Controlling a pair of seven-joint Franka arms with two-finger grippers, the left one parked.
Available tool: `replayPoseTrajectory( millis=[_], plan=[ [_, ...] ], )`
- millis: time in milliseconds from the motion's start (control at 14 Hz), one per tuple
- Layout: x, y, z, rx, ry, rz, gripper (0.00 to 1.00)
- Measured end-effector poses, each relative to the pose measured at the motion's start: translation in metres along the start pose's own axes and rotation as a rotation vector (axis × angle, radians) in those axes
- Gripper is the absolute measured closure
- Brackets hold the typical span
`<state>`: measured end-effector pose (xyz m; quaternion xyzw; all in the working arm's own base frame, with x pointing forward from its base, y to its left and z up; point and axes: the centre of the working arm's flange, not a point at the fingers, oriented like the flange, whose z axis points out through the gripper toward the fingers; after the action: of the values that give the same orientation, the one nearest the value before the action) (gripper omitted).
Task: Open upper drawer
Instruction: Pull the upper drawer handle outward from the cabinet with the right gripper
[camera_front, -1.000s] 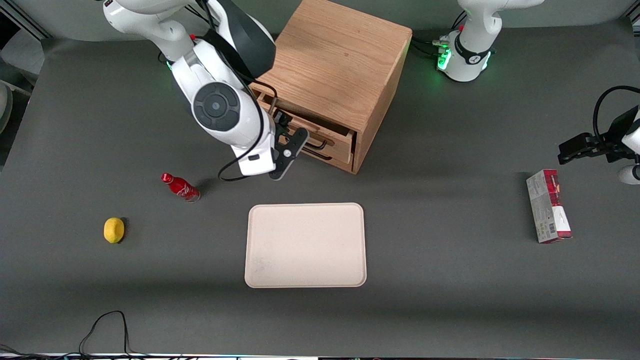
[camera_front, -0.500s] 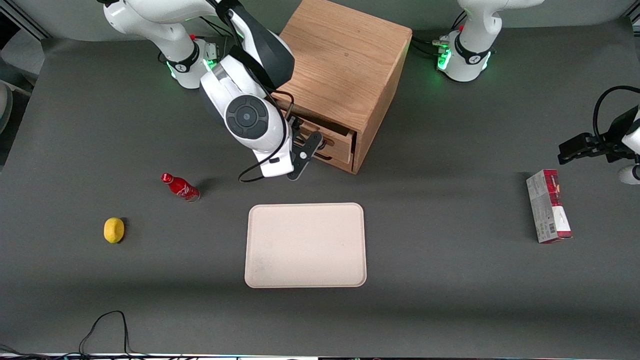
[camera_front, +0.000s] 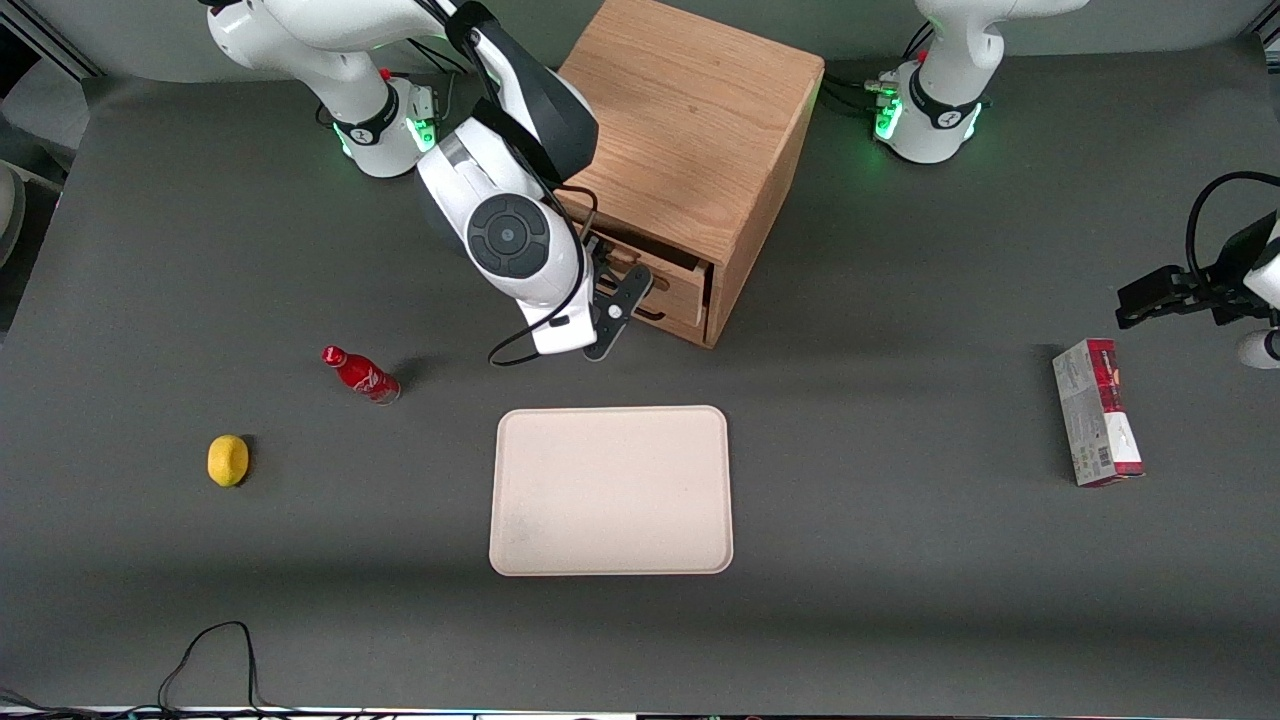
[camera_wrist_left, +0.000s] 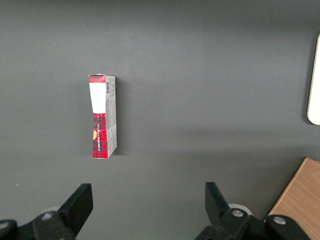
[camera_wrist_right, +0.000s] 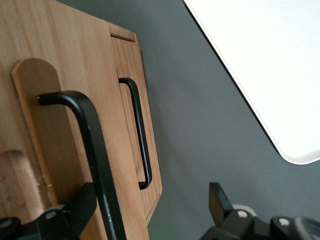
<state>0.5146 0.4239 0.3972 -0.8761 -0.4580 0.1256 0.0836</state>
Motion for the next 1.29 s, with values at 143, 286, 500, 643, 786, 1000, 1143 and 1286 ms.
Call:
replayPoseTrajectory(
  millis=[143,286,500,643,786,1000,1143,1286],
  plan=[
    [0.0,0.004,0.0,-0.005,0.008,-0.011,0.0],
    [-0.001,0.01,-0.001,-0.009,0.016,-0.024,0.0],
    [-0.005,0.026,-0.006,-0.014,0.036,-0.018,0.0],
    [-0.007,0.034,-0.008,-0.016,0.044,-0.013,0.0],
    [-0.007,0.035,-0.01,-0.02,0.055,-0.012,0.0],
    [-0.007,0.039,-0.012,-0.022,0.061,-0.007,0.0],
    [-0.008,0.042,-0.015,-0.024,0.068,-0.003,0.0],
    [-0.01,0.048,-0.016,-0.023,0.071,0.006,0.0]
  ],
)
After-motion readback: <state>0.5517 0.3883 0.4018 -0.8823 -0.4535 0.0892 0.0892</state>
